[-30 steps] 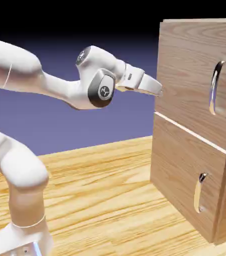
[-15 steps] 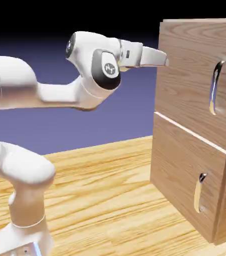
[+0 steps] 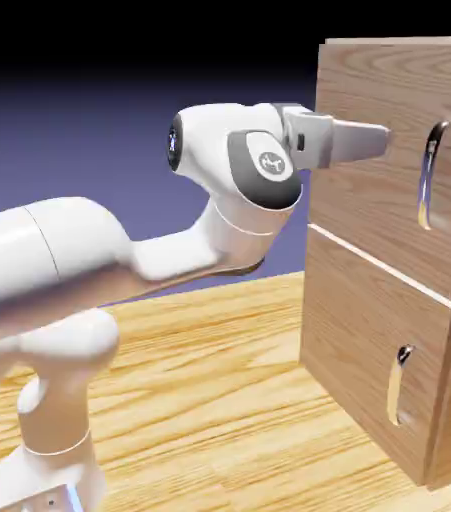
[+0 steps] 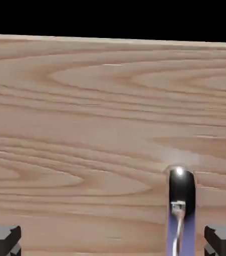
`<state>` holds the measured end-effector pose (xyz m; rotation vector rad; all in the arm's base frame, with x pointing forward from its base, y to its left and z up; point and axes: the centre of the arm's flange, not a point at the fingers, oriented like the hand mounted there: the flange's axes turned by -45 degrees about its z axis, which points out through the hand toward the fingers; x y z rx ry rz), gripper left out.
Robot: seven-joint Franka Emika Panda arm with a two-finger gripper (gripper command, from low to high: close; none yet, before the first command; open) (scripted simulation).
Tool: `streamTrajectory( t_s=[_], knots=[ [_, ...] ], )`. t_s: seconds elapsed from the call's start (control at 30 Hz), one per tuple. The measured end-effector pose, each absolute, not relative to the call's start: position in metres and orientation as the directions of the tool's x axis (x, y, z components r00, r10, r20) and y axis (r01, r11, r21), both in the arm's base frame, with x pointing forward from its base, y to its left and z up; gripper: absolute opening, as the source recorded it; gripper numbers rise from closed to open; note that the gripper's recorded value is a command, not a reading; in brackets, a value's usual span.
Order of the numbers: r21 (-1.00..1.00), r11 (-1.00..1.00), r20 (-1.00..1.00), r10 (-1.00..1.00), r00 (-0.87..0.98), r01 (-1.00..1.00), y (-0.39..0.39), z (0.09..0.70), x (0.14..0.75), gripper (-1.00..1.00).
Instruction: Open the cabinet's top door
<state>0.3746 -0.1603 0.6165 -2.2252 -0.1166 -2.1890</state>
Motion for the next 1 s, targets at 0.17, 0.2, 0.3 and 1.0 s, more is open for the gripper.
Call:
streamTrajectory(
  t_s=[0.17,0.2,0.3,1.0],
  knots=[
    [0.006,-0.999,1.0,0.006,0.001,0.05,-0.184,0.577,0.402,0.0],
    [0.0,-0.999,1.0,0.0,0.0,0.048,-0.188,0.567,0.409,0.0],
    [0.0,-0.999,1.0,0.0,-0.001,0.048,-0.188,0.568,0.42,0.0],
    [0.0,-0.939,1.0,0.0,0.0,-0.344,-0.107,0.567,0.325,-1.0]
  ],
)
